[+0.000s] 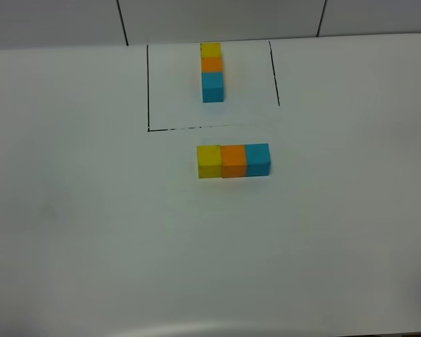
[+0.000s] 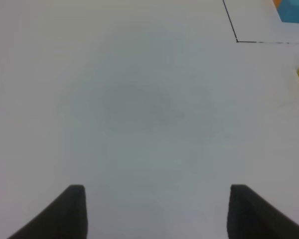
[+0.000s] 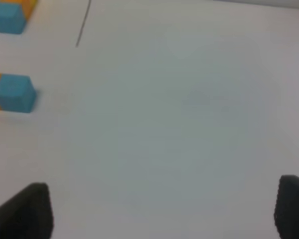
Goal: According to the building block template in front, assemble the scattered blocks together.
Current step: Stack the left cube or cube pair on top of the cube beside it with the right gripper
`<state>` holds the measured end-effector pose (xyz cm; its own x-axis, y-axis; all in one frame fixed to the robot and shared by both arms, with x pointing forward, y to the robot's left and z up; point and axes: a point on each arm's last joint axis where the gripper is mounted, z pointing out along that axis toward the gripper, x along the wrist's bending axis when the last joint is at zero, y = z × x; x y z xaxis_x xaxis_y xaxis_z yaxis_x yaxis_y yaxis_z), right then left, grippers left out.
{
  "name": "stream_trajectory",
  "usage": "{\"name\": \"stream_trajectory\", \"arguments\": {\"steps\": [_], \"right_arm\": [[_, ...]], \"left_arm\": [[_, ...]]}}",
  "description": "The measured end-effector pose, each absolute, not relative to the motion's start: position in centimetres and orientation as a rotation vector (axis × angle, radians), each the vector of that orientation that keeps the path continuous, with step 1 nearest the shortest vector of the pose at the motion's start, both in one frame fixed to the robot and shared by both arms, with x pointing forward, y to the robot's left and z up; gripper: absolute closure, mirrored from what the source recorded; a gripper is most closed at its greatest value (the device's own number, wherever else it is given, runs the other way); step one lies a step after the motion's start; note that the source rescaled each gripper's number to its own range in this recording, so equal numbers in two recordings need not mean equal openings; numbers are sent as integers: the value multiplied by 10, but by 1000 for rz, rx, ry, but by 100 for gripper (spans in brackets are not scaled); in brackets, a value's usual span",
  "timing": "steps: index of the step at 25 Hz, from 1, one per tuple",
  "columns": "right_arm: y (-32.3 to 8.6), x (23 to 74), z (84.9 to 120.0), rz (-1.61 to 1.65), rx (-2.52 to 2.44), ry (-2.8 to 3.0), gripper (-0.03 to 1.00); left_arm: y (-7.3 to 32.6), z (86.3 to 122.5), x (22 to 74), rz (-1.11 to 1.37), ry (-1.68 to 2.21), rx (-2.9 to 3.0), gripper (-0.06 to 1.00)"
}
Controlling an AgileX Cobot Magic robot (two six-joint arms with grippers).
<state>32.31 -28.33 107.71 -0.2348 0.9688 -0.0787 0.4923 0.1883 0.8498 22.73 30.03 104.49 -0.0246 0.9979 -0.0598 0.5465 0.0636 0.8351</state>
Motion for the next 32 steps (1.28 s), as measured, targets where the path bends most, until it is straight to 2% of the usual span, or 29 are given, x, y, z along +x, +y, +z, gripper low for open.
{"name": "stream_trajectory", "arguments": {"steps": [9, 18, 23, 32], "right_arm": [[-244, 427, 1041, 862, 1049, 2309, 17], [-139, 518, 991, 611, 406, 2686, 17], [-98, 561, 968, 393, 181, 2773, 17], [-66, 608, 945, 270, 109, 2845, 17]], "left_arm": [[300, 1045, 227, 833, 1656, 1563, 59], [300, 1045, 227, 833, 1656, 1562, 59], [300, 1045, 227, 833, 1656, 1562, 59], [300, 1045, 227, 833, 1656, 1562, 59]]}}
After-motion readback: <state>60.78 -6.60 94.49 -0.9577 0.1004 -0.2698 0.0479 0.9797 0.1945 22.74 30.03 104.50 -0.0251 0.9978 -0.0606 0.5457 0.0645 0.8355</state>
